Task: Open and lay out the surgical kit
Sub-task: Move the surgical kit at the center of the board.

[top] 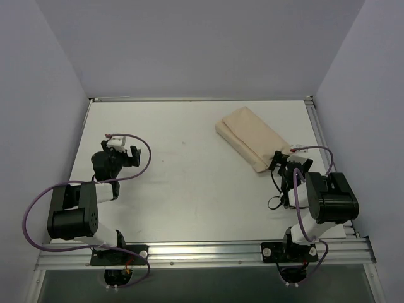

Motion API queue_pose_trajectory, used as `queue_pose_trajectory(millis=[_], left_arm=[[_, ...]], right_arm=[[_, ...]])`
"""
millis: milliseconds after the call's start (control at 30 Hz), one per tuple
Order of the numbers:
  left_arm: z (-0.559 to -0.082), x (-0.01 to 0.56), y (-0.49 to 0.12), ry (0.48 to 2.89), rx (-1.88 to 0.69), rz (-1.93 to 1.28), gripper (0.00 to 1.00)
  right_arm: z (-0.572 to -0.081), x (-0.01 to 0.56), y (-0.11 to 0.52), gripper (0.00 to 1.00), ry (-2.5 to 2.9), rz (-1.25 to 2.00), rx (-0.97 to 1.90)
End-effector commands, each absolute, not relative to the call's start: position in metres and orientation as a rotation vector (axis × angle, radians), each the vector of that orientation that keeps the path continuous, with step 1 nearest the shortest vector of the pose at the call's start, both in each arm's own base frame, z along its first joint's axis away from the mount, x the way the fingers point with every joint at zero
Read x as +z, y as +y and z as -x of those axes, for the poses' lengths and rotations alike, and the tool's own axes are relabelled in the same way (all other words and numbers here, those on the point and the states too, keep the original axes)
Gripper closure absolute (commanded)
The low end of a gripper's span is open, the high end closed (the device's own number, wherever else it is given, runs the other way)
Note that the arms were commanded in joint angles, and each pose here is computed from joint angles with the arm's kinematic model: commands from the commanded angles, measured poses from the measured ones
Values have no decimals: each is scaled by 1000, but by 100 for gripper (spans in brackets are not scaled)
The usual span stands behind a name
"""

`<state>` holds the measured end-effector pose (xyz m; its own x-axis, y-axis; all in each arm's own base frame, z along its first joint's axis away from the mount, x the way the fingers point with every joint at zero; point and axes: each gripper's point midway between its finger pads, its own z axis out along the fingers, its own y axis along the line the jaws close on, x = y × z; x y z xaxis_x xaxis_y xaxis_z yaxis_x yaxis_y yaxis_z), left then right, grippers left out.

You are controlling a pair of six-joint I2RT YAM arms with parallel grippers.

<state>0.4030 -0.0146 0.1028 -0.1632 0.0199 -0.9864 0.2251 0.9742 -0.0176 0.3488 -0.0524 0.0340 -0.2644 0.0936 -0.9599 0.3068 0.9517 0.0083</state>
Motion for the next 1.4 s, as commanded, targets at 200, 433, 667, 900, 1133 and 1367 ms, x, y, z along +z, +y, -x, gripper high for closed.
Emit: queue_pose_trajectory(millis=[200,433,667,900,1133,1367], left_arm=[[-413,126,-15,1662,-167,-202,6],[-431,136,-13,1752,-196,-182,6],[-453,170,-40,2057,-401,-297,17],[-433,170,-62,2193,-479,-340,17],[-423,181,-64,2182,-469,-381,17],[-415,199,-63,2155,-450,-396,17]], right_arm=[[-331,174,-70,0,1307,-456,-178],[-351,182,-86,0,1673,-813,-149],[-369,125,-75,12,2042,-901,179],[-383,98,-50,23,2042,-847,417],[-393,65,-27,31,2131,-799,511],[-406,39,5,53,2260,-659,574]])
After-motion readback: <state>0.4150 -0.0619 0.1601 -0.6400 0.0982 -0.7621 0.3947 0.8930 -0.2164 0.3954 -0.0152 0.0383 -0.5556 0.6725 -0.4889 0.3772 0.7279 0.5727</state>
